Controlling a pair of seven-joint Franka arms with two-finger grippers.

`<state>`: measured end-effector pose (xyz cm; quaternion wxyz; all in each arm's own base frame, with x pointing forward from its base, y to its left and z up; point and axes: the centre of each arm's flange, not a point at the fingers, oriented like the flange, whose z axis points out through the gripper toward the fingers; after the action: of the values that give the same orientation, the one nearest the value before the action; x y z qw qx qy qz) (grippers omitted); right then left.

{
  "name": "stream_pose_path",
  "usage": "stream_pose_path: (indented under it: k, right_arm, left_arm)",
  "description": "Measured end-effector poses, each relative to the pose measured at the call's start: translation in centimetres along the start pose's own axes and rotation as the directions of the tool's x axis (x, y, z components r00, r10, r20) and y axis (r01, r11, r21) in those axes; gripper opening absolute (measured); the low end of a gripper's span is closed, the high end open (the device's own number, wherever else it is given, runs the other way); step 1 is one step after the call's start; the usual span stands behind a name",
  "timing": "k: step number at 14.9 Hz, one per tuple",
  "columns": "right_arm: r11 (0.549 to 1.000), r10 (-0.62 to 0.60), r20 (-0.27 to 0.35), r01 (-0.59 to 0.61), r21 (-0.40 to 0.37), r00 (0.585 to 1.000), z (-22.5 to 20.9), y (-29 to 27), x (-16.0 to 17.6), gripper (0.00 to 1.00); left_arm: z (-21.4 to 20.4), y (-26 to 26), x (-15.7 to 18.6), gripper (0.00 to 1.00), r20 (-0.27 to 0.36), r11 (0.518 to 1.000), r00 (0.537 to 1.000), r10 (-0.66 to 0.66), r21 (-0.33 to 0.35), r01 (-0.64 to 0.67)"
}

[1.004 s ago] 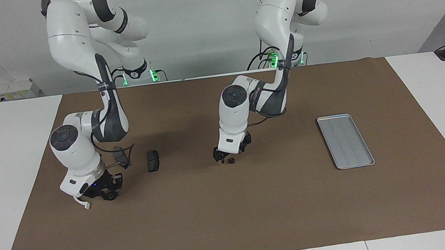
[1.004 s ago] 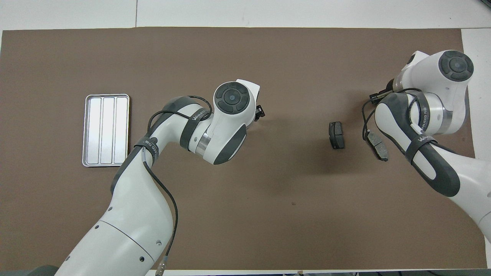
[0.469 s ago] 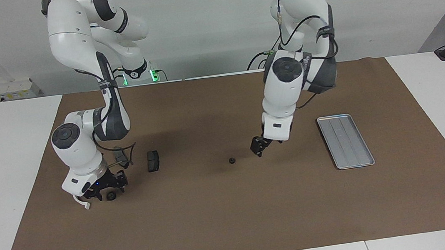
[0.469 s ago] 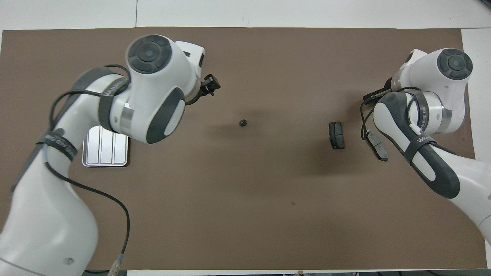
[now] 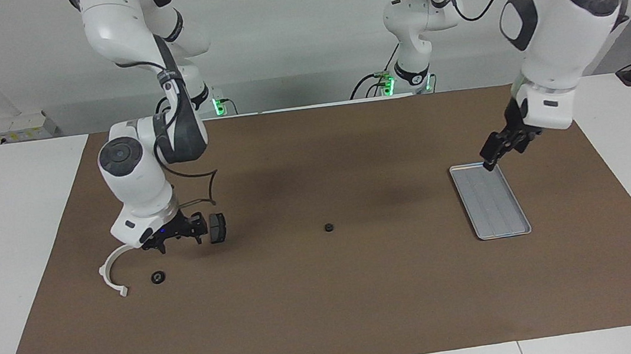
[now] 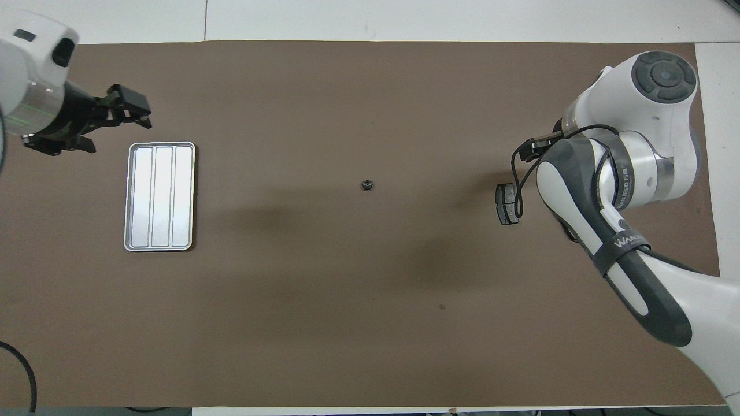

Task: Place bearing gear from tray to pile

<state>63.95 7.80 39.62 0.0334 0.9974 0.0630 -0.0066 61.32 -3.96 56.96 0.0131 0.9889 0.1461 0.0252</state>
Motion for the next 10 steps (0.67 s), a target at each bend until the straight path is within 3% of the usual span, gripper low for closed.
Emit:
stream_pose_path:
  k: [3,5,6,10]
  right_arm:
    - [0.997,0.082,0.017,-0.082,-0.010,0.996,-3.8,-5.2,-0.9,0.91]
    - [0.988,0.151,0.005,-0.151,-0.005,0.988,-5.5,-9.4,-1.7,1.00]
    - [0.983,0.185,-0.001,-0.185,0.002,0.983,-6.1,-11.7,-2.2,1.00]
    - [0.957,0.289,-0.016,-0.289,0.013,0.957,-6.8,-18.9,-4.0,1.00]
  left_arm:
    - [-1.9,-7.4,0.4,1.00,0.019,0.999,0.999,0.033,-0.007,-0.033]
    - [-2.8,-11.5,0.6,1.00,0.022,0.998,1.000,-0.003,-0.057,0.004]
    - [-3.0,-13.2,0.8,1.00,0.021,0.997,1.000,-0.016,-0.076,0.017]
    - [-3.0,-15.3,1.0,1.00,0.021,0.994,0.999,-0.028,-0.103,0.030]
